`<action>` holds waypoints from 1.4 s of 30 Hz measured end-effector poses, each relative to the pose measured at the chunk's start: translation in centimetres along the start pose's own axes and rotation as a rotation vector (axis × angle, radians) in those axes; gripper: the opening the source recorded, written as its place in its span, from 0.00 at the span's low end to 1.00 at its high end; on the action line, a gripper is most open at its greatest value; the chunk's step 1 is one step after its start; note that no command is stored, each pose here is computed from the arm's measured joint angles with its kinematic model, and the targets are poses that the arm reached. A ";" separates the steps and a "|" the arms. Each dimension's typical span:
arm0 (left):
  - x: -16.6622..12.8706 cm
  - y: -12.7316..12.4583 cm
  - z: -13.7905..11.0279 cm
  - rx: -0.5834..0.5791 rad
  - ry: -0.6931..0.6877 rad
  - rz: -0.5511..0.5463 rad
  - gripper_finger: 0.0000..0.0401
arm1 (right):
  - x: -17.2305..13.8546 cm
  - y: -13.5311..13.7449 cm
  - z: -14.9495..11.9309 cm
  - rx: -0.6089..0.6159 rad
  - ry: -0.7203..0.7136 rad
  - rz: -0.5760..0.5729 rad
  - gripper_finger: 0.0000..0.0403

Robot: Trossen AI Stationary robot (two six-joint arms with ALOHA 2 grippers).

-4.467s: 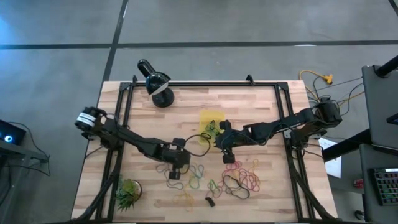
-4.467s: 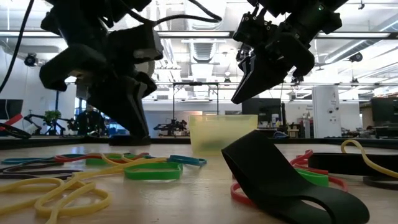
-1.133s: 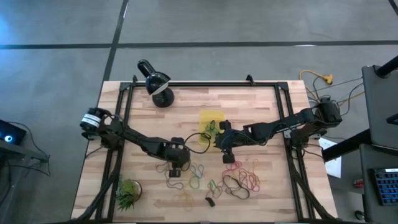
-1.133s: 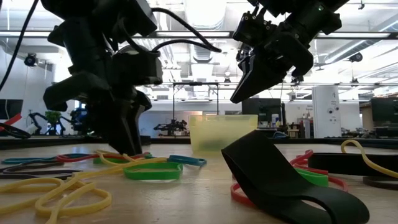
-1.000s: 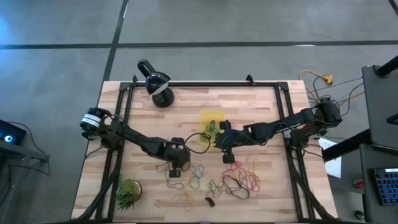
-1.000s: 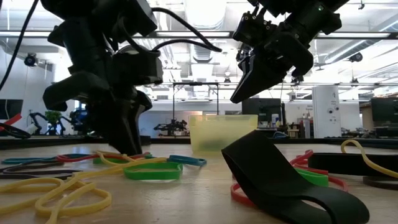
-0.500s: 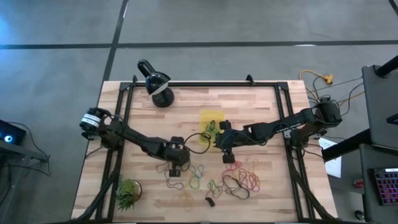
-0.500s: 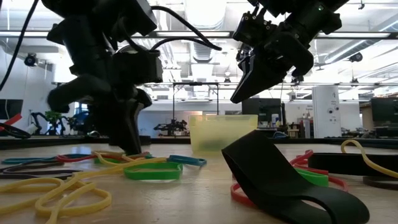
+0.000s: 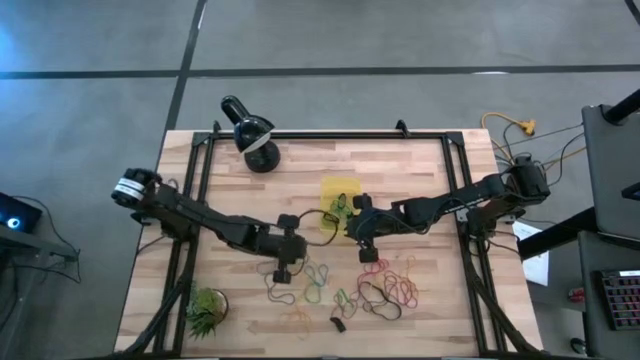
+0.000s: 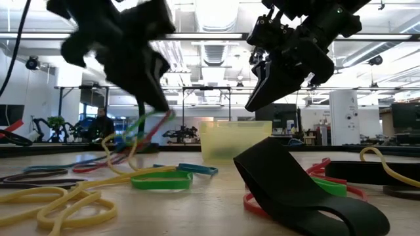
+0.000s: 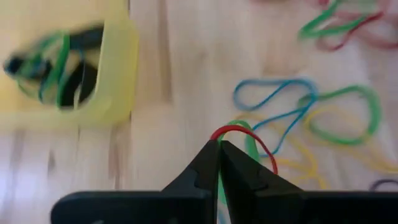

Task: Pick and place rubber bands into bin
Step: Put the green rubber band into the yellow bin

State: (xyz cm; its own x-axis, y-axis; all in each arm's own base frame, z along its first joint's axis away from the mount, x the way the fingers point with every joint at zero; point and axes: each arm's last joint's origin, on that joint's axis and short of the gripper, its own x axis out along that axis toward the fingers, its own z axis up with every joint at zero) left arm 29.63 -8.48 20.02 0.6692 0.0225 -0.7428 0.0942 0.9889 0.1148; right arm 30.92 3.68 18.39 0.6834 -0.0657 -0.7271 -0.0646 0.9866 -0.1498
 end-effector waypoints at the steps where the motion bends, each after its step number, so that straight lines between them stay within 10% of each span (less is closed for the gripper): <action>1: -0.4 0.0 0.2 0.007 -0.024 0.000 0.00 | 0.0 0.0 0.0 0.000 0.000 0.000 0.16; 7: -1.5 -0.3 1.0 0.066 -0.092 -0.192 0.00 | 0.0 0.0 0.0 -0.001 0.000 0.000 0.16; 12: -1.3 0.4 -0.4 -0.044 0.040 -0.056 0.00 | 0.0 0.0 0.0 0.000 -0.001 0.000 0.16; 28: -1.6 0.5 -2.8 -0.243 0.328 -0.167 0.00 | 0.0 0.0 0.0 0.000 -0.002 0.000 0.16; 37: -1.9 0.3 -0.5 -0.039 0.132 -0.248 0.00 | 0.0 0.0 0.0 -0.003 -0.001 0.000 0.16; 42: -2.2 1.1 1.8 0.094 -0.087 0.040 0.00 | 0.0 0.0 0.0 -0.004 -0.001 0.000 0.16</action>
State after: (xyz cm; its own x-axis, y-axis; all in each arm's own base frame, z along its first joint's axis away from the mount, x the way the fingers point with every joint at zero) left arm 29.58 -7.66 22.97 0.7347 0.0448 -0.6769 0.1324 0.9692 0.2078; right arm 30.91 3.67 18.37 0.6842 -0.0659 -0.7263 -0.0670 0.9860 -0.1526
